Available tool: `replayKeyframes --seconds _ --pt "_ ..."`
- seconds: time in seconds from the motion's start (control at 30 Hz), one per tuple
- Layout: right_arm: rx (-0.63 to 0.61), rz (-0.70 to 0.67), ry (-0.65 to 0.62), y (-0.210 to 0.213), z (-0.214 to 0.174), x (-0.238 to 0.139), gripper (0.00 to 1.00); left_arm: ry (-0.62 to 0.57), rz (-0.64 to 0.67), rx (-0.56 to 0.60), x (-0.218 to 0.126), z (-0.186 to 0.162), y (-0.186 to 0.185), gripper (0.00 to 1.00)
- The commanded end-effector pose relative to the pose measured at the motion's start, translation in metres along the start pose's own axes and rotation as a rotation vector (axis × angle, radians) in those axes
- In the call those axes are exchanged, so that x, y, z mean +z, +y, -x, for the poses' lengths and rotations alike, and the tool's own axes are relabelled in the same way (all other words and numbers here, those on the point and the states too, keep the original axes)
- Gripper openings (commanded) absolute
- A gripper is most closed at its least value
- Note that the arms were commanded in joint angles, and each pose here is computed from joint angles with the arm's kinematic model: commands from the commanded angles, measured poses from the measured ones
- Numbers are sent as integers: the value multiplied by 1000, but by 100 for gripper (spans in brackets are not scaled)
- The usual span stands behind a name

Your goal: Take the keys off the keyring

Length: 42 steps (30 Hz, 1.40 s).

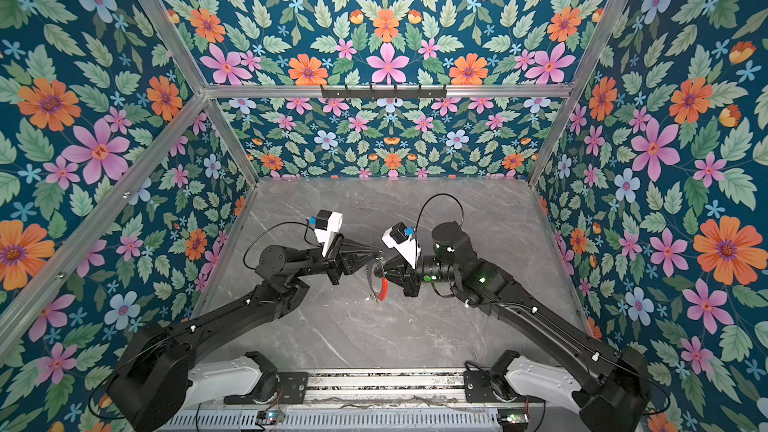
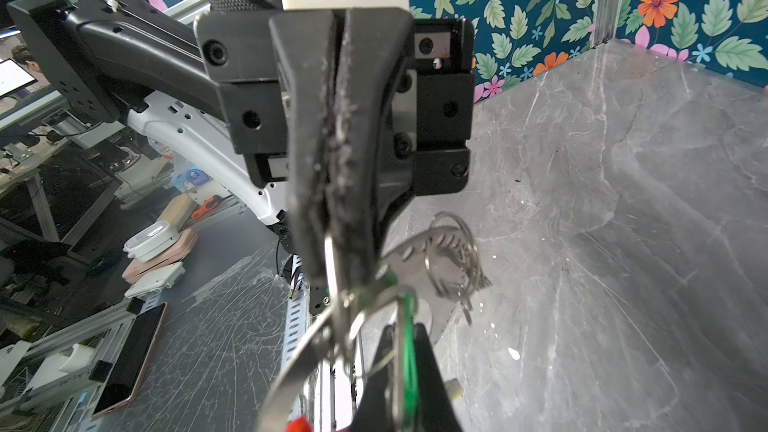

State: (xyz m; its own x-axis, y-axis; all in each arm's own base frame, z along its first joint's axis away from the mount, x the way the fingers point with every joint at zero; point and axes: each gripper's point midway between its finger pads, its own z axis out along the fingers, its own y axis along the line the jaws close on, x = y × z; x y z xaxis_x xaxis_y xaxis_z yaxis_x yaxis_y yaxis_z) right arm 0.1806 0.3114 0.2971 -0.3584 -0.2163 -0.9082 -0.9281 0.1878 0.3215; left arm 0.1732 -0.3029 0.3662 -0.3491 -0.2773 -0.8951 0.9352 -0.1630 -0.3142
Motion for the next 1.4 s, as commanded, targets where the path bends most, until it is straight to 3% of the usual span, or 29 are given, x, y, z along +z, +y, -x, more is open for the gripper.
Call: replayKeyframes --seconds 0.0,0.23,0.43,0.67,0.83,0.93,1.1,1.37 --pt "5 17 8 1 -1 3 0 -41 -39 53 0 11 -11 0" --pt "12 -13 4 -3 -3 0 0 -27 -48 53 -1 8 -12 0" --pt "-15 -82 -6 -1 -2 -16 32 11 -55 63 -1 1 -12 0" --pt "-26 -142 -116 5 12 -52 48 24 -52 68 -1 -3 -10 0" --pt "-55 -185 -226 9 38 -75 49 25 -69 69 0 -3 -11 0" --pt "-55 -135 -274 17 54 -76 51 20 -85 62 0 -3 -14 0" --pt "-8 -17 -247 19 65 -56 47 13 -113 54 0 -1 -18 0" --pt "34 44 -226 16 61 -43 37 16 -123 49 -1 -2 -20 0"
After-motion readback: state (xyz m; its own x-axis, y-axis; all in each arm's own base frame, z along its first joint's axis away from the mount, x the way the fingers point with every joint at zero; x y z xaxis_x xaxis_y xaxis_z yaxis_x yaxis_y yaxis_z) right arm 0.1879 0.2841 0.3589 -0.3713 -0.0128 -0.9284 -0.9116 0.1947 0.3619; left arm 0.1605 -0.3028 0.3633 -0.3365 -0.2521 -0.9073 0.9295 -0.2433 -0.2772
